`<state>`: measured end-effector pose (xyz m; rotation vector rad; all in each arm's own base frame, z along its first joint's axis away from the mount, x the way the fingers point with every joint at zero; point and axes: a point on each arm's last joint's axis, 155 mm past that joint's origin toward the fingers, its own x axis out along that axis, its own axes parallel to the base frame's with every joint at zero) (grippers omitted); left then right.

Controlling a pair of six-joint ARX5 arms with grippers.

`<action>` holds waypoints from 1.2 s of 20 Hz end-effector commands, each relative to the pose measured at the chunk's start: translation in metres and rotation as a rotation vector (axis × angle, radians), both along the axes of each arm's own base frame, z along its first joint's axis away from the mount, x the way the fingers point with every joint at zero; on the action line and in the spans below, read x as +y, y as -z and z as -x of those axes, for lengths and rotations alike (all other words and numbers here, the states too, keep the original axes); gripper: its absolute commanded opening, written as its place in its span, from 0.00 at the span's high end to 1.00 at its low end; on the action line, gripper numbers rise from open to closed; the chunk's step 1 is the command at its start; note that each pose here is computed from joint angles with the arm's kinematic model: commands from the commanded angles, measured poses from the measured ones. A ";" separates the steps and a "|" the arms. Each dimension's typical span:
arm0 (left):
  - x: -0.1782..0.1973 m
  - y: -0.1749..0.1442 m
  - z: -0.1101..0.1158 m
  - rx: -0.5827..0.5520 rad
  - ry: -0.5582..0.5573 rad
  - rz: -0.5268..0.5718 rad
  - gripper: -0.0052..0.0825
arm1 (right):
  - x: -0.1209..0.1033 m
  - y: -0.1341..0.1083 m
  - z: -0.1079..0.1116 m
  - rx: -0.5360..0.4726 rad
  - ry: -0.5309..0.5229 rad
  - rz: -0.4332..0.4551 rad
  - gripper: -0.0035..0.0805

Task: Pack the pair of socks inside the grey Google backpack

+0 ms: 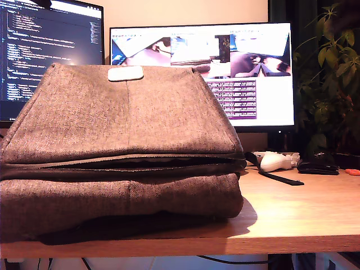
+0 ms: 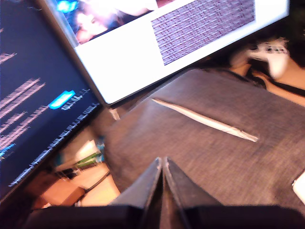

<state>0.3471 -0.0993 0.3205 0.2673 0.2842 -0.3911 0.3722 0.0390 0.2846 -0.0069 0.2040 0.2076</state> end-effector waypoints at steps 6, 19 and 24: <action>0.030 0.022 0.038 -0.081 -0.100 0.141 0.97 | -0.023 -0.025 0.039 -0.104 0.061 0.005 0.97; 0.044 0.016 0.092 -0.215 -0.138 0.215 0.97 | -0.026 0.018 0.110 -0.167 0.109 -0.021 0.97; 0.045 0.038 0.096 -0.129 -0.146 0.198 0.97 | -0.025 0.047 0.115 -0.050 0.110 -0.021 0.97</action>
